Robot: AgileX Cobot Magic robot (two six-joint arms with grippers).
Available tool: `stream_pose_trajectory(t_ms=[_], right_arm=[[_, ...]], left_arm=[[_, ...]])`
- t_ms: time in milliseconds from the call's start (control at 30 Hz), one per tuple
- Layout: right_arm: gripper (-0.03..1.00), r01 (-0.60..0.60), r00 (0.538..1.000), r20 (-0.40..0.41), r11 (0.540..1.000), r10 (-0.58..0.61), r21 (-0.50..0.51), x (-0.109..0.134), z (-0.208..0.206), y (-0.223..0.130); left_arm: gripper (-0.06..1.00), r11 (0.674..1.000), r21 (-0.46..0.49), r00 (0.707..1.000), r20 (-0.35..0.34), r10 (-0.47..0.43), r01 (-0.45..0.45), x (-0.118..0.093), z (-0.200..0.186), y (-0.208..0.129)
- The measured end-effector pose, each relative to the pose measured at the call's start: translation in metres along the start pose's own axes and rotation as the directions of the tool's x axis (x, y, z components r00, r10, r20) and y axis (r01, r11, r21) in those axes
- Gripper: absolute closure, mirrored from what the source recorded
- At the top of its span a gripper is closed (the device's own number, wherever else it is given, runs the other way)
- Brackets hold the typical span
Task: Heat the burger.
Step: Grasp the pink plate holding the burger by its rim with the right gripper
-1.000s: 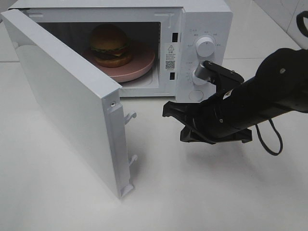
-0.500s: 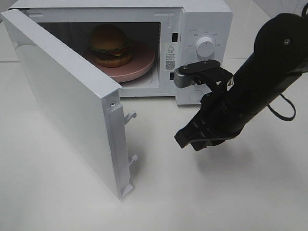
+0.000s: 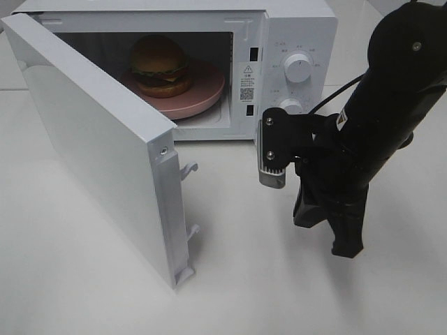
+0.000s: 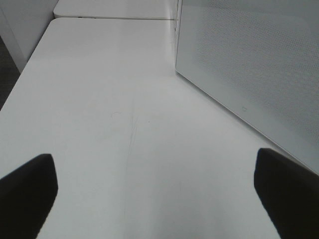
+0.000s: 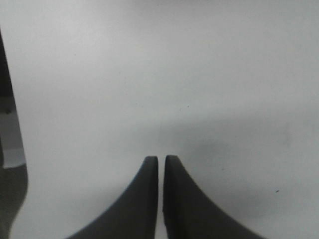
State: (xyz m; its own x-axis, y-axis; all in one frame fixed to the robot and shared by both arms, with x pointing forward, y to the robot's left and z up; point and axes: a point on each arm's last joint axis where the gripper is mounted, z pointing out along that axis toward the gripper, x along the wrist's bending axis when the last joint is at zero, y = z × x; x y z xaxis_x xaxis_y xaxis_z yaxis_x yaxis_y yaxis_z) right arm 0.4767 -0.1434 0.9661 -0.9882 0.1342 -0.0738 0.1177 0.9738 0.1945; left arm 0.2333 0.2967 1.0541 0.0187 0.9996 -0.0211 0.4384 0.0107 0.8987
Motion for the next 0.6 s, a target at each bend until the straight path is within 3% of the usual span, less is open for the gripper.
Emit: stream_pose_trajectory(t_ms=[67, 133, 333, 500, 567, 600], right_arm=[[0.90, 0.058, 0.998, 0.005, 0.998, -0.058, -0.001, 0.000, 0.000, 0.000], [0.88, 0.205, 0.978, 0.023, 0.979, -0.205, 0.003, -0.002, -0.001, 0.000], [0.82, 0.374, 0.925, 0.069, 0.927, -0.373, 0.001, -0.006, -0.001, 0.003], [0.68, 0.467, 0.875, 0.130, 0.884, -0.466, 0.029, -0.012, -0.002, 0.004], [0.55, 0.493, 0.852, 0.178, 0.869, -0.493, 0.046, -0.016, -0.003, 0.005], [0.55, 0.493, 0.852, 0.178, 0.869, -0.493, 0.046, -0.016, -0.003, 0.005]], left_arm=[[-0.05, 1.000, 0.000, 1.000, 0.000, 0.000, 0.000, 0.000, 0.000, 0.000], [-0.05, 1.000, 0.000, 1.000, 0.000, 0.000, 0.000, 0.000, 0.000, 0.000], [-0.05, 1.000, 0.000, 1.000, 0.000, 0.000, 0.000, 0.000, 0.000, 0.000], [-0.05, 1.000, 0.000, 1.000, 0.000, 0.000, 0.000, 0.000, 0.000, 0.000], [-0.05, 1.000, 0.000, 1.000, 0.000, 0.000, 0.000, 0.000, 0.000, 0.000], [-0.05, 1.000, 0.000, 1.000, 0.000, 0.000, 0.000, 0.000, 0.000, 0.000]])
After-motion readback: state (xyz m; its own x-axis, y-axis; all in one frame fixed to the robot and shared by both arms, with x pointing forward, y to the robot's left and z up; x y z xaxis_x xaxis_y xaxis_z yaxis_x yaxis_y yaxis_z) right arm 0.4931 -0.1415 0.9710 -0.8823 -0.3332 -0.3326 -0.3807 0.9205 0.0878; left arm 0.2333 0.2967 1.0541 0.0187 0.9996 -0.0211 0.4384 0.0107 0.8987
